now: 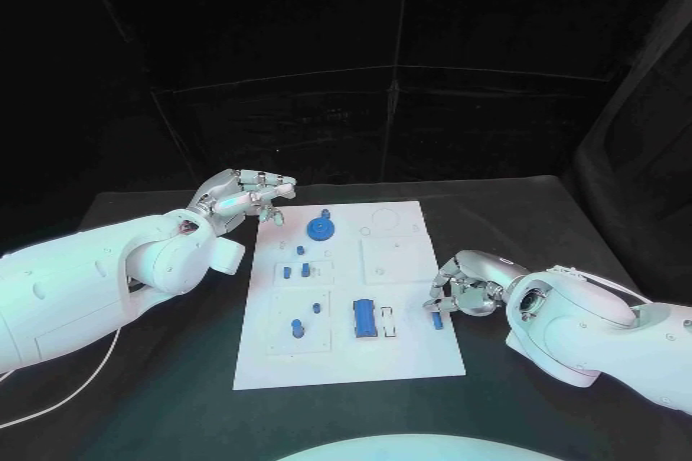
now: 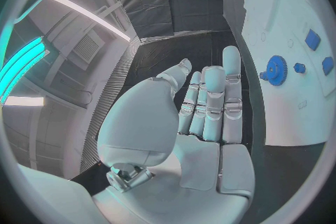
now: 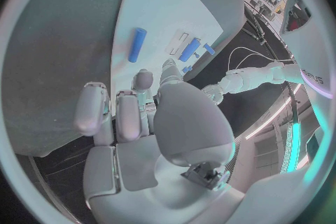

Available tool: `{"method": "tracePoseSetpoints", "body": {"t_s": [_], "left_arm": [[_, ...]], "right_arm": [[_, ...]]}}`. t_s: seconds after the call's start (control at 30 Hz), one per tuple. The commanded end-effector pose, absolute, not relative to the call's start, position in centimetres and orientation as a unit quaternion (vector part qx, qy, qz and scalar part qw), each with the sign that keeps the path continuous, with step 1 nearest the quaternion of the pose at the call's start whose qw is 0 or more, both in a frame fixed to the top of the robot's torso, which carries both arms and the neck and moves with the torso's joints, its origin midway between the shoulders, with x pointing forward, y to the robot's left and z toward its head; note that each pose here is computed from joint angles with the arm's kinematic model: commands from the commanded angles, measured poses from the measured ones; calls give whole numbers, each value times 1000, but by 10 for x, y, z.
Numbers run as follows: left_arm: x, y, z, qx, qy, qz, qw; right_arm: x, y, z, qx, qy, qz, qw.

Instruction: Assemble the parts on the task board

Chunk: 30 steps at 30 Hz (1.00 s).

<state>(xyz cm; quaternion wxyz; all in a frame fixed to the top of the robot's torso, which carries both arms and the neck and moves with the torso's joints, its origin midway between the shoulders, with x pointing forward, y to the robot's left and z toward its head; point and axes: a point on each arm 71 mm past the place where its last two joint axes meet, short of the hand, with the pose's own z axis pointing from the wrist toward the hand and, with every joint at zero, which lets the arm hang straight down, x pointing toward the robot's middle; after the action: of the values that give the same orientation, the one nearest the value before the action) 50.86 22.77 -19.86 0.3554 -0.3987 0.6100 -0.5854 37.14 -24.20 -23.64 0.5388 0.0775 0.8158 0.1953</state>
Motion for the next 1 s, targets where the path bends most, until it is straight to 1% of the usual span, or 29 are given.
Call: {"method": "tracePoseSetpoints", "body": {"t_s": [0.03, 0.2, 0.47, 0.73, 1.0], "left_arm": [[508, 226, -198, -396, 609, -590, 350], [508, 226, -197, -396, 610, -591, 350], [508, 227, -198, -396, 610, -591, 350], [508, 227, -198, -396, 610, -591, 350], [508, 227, -198, -396, 610, -591, 349]], "right_arm": [[372, -246, -234, 66, 809, 185, 554], [373, -253, -237, 57, 819, 161, 547], [375, -253, -244, 32, 839, 133, 526], [377, -247, -250, 8, 853, 121, 508], [379, -240, -253, -7, 857, 119, 502]]}}
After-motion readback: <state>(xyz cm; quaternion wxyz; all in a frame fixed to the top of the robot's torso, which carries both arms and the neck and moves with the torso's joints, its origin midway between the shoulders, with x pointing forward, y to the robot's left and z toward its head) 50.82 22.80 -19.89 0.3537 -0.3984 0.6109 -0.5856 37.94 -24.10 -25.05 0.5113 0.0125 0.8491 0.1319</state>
